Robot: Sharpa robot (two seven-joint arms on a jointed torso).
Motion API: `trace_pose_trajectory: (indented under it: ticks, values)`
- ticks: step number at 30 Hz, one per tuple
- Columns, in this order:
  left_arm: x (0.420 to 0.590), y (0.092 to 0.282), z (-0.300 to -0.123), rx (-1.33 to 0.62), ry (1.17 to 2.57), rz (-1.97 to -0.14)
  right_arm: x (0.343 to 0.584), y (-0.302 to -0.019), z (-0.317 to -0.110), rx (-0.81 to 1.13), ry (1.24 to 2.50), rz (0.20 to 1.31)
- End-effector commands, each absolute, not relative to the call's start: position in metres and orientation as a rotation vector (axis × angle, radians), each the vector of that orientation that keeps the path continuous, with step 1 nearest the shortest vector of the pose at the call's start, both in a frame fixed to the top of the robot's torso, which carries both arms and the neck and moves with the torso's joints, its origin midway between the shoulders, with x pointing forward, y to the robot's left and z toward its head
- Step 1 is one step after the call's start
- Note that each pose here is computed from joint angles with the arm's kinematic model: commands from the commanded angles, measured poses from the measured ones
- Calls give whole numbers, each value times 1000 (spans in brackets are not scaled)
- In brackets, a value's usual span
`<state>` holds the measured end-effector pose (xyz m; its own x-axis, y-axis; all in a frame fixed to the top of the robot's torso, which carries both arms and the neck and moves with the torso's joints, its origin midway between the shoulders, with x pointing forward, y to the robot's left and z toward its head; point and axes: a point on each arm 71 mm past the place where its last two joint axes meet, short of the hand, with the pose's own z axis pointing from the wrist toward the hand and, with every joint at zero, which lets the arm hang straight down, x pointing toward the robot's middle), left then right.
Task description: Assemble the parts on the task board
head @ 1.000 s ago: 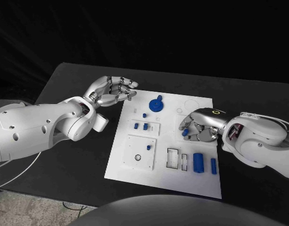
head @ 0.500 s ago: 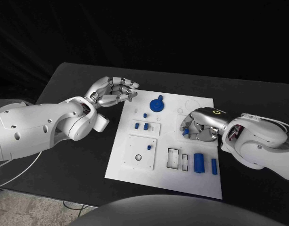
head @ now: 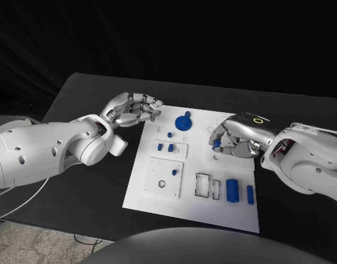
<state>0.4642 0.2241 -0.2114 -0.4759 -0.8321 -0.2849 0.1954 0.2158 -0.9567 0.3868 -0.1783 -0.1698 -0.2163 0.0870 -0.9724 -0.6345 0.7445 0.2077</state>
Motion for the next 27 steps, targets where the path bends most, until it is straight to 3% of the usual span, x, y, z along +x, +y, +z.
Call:
trace_pose_trajectory:
  ticks: [1,13,27]
  values:
    - [464,220,-212,-609,1602,-1444,380,-168,-162,-448,1656,761]
    - [464,218,-213,-598,1589,-1460,365,-108,-161,-589,1656,925]
    - [465,218,-214,-601,1583,-1460,358,-43,-210,-718,1639,1036]
